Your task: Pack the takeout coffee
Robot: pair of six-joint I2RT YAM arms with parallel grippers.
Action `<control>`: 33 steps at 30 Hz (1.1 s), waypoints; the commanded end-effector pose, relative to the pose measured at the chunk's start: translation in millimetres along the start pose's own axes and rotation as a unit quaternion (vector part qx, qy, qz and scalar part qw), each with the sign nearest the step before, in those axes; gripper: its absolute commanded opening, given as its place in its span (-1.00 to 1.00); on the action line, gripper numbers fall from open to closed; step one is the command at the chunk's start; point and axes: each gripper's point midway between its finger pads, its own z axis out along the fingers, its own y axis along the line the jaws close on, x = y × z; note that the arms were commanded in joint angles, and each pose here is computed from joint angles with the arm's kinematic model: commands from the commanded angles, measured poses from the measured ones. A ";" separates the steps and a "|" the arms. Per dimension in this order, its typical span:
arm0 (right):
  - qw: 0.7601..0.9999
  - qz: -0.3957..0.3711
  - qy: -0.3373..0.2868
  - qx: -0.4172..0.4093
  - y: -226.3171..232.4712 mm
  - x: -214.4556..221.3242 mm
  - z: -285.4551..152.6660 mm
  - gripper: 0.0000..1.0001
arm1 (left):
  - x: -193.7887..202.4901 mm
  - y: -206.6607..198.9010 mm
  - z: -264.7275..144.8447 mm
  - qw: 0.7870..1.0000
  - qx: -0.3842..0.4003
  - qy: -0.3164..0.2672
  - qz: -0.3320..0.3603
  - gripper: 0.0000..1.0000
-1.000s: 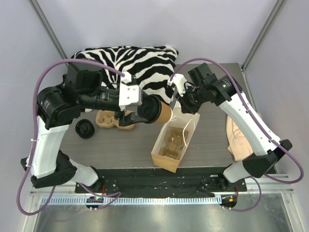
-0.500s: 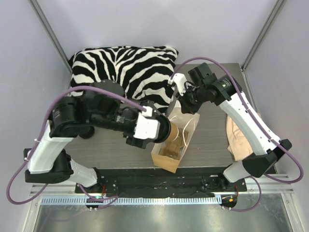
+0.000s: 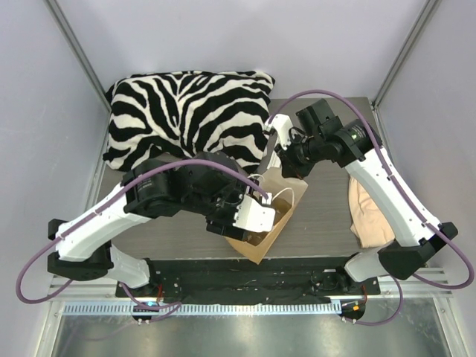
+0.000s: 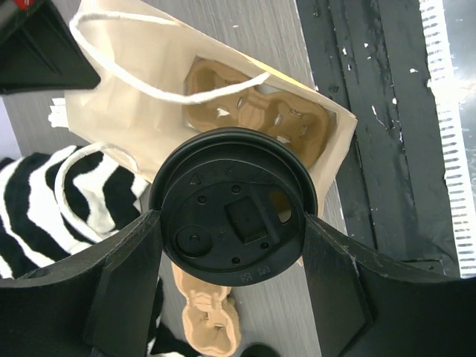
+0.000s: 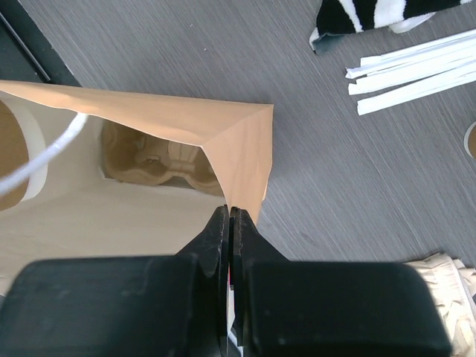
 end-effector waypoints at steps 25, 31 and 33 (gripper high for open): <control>0.994 -0.016 -0.090 -0.058 36.8 -3.7 -17.9 -0.98 | 13.2 31.7 45.0 0.992 -0.121 -0.014 -0.028 -0.82; 0.992 -0.008 -0.104 -0.067 42.7 -3.0 -16.9 -0.98 | 7.4 30.3 65.0 0.991 -0.115 -0.046 -0.057 -0.85; 0.992 -0.006 -0.101 -0.072 45.4 1.6 -15.6 -0.98 | 6.1 33.1 67.5 0.988 -0.118 -0.063 -0.074 -0.85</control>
